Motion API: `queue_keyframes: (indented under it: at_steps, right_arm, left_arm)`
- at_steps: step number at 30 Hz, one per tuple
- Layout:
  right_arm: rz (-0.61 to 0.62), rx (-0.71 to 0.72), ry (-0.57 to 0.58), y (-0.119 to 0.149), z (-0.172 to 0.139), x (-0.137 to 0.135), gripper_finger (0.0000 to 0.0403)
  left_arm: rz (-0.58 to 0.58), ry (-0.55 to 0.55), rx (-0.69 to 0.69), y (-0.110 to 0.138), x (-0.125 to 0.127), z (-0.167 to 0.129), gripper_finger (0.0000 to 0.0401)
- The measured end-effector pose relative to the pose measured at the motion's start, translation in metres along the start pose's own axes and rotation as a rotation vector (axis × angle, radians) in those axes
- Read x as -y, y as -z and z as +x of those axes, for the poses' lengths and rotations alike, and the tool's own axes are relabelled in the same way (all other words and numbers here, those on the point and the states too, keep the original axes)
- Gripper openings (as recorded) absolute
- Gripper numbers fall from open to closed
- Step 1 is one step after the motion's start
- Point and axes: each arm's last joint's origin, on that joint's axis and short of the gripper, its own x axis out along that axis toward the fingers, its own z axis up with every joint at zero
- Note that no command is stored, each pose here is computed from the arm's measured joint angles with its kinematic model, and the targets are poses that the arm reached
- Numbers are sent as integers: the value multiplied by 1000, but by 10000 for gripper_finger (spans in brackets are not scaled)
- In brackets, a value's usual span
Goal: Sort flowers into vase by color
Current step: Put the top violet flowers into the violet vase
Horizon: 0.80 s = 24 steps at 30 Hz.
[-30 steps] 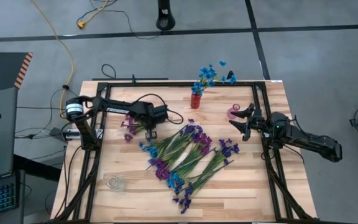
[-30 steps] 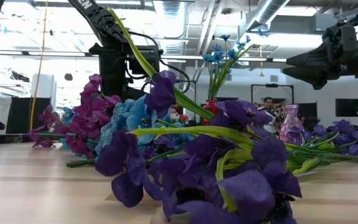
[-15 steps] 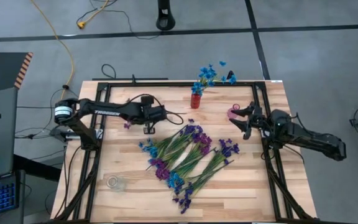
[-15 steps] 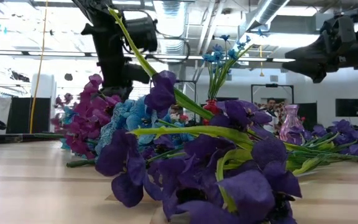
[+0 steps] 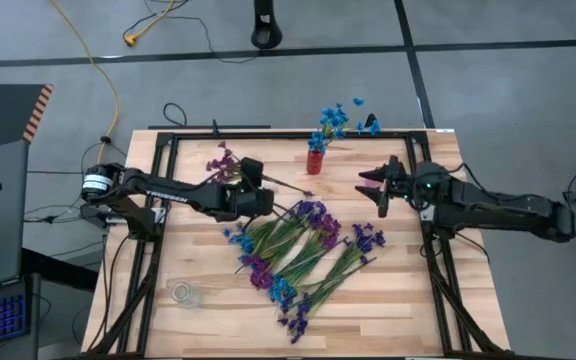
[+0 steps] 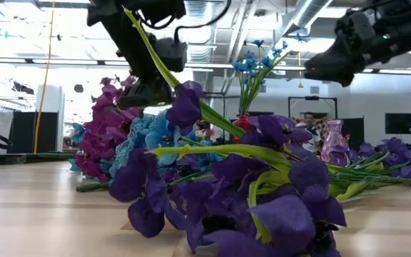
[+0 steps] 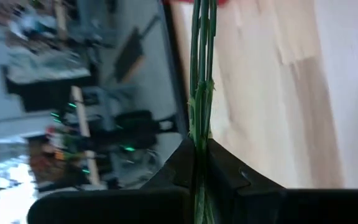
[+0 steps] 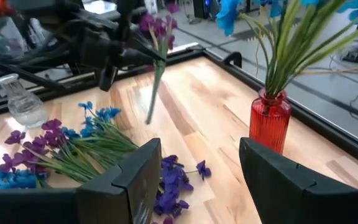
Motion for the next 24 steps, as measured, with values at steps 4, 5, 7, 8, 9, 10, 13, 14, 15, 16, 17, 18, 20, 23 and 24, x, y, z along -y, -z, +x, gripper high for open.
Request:
queue_keyframes:
  at_steps: [4,5,7,8,9,10,13,14,15,16,17,18,20,23,24]
  right_arm:
    - [0,-33,0,-11,11,-2,242]
    - [0,-38,0,-14,14,-3,242]
    - [1,-52,-7,-18,19,-4,242]
    - [3,-57,-18,-21,22,-6,242]
    - [13,-63,-36,-23,24,-7,242]
    - [27,-72,-61,-25,26,-9,242]
    - [58,-92,-156,-33,32,-17,242]
    - [64,-101,-187,-35,34,-20,242]
    - [72,-108,-214,-37,36,-22,242]
    - [79,-114,-236,-39,38,-25,242]
    - [84,-122,-251,-40,40,-28,242]
    - [92,-128,-262,-41,42,-31,242]
    - [91,-141,-282,-42,46,-37,242]
    - [87,-162,-313,-45,54,-46,242]
    - [95,-171,-322,-46,56,-49,242]
  left_arm:
    - [46,-77,42,-11,1,-12,6]
    - [53,-98,53,-14,1,-15,6]
    - [66,-141,72,-19,0,-21,6]
    - [81,-160,81,-22,0,-23,6]
    - [98,-176,92,-24,0,-26,6]
    - [120,-191,102,-26,0,-29,6]
    - [171,-228,138,-33,-1,-37,6]
    - [181,-239,153,-35,-1,-40,6]
    - [190,-253,167,-38,-2,-43,6]
    - [196,-267,183,-40,-3,-46,6]
    - [205,-279,197,-42,-3,-49,6]
    - [213,-289,217,-44,-4,-51,6]
    - [228,-302,269,-48,-5,-57,6]
    - [258,-304,377,-54,-5,-65,6]
    - [275,-306,412,-56,-5,-67,6]
